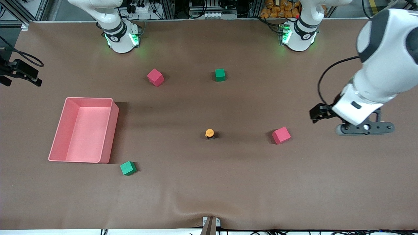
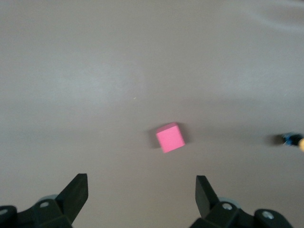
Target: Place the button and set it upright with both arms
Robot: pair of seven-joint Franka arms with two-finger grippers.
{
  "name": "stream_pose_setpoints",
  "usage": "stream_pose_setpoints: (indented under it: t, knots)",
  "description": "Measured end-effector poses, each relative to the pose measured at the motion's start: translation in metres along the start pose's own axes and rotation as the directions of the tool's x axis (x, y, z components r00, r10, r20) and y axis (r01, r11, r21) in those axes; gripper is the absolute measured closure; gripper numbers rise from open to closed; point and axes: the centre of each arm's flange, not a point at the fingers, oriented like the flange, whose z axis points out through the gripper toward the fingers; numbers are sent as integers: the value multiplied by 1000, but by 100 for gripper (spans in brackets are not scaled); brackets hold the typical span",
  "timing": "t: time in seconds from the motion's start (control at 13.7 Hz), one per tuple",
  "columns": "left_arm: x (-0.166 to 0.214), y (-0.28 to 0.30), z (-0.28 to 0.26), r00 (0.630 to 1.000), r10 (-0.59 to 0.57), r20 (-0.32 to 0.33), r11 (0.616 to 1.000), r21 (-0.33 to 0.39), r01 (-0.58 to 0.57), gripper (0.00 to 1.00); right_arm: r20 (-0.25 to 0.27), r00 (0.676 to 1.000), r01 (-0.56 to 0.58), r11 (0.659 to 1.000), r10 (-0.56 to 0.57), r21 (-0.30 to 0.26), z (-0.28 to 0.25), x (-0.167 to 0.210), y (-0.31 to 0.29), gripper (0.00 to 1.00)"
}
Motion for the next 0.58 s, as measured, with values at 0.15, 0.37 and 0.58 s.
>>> stream_pose_setpoints:
  t: [0.15, 0.37, 0.58]
  knots:
    - [0, -18, 0, 999, 31, 17, 1000, 4, -31, 0, 0, 1000, 0, 1000, 0, 0, 0, 0, 0, 0]
    - [-5, -60, -13, 997, 77, 11, 997, 6, -77, 0, 0, 1000, 0, 1000, 0, 0, 0, 0, 0, 0]
    - [-25, -89, -27, 998, 67, 8, 998, 13, -67, 0, 0, 1000, 0, 1000, 0, 0, 0, 0, 0, 0]
